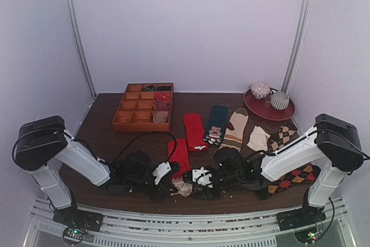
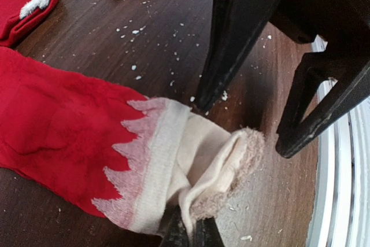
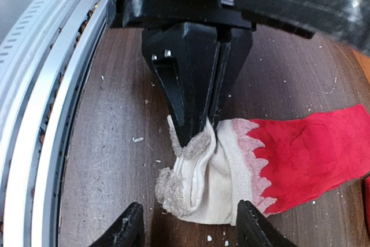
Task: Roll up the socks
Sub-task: Roll a pair of socks at the center of the board.
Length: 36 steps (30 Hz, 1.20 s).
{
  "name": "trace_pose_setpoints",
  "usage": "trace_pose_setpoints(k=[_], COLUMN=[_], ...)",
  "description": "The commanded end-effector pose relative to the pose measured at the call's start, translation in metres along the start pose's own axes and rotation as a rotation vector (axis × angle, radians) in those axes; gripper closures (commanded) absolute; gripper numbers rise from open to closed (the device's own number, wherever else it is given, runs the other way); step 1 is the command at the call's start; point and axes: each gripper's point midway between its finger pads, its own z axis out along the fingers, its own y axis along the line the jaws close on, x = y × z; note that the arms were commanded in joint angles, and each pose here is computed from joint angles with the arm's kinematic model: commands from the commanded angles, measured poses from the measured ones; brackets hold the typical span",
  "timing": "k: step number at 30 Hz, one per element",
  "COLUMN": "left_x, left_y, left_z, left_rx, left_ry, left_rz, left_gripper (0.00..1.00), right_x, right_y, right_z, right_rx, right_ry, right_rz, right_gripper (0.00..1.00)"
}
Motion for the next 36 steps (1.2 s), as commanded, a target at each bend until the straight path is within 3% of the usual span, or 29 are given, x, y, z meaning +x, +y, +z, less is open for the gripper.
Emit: trace_pose_setpoints(k=[1, 11, 19, 22, 24, 28, 29, 31, 36], left_x=[0.063, 0.066, 0.057, 0.042, 0.027, -0.011, -0.018, -0.032, -0.049], left_y=[-0.001, -0.001, -0.001, 0.000, 0.000, -0.005, -0.005, -0.007, -0.012], left_z=[-0.001, 0.002, -0.003, -0.011, -0.019, -0.040, -0.045, -0.055, -0.062], left_rx=[0.005, 0.013, 0.003, -0.019, -0.033, -0.057, -0.066, -0.081, -0.075], left_ry=[0.219, 0.231, 0.192, 0.137, 0.090, -0.031, -0.058, -0.109, -0.173], left_rz=[-0.072, -0.079, -0.064, -0.032, 0.005, 0.105, 0.126, 0.162, 0.217], left_gripper=[1.00, 1.00, 1.00, 0.84, 0.71, 0.28, 0.22, 0.15, 0.15], right_x=[0.007, 0.010, 0.037, 0.045, 0.047, 0.040, 0.038, 0.032, 0.003], right_y=[0.000, 0.011, 0.000, 0.002, 0.006, 0.012, 0.013, 0.017, 0.025], right_z=[0.013, 0.026, 0.029, 0.028, 0.028, 0.027, 0.025, 0.023, 0.018], right_rx=[0.024, 0.008, 0.093, 0.068, 0.012, -0.154, -0.198, -0.270, -0.473], right_ry=[0.032, 0.052, 0.166, 0.202, 0.210, 0.188, 0.180, 0.177, 0.192], right_rz=[-0.055, -0.055, 0.066, 0.173, 0.250, 0.496, 0.557, 0.681, 0.978], right_gripper=[0.47, 0.54, 0.87, 0.98, 1.00, 1.00, 1.00, 1.00, 1.00])
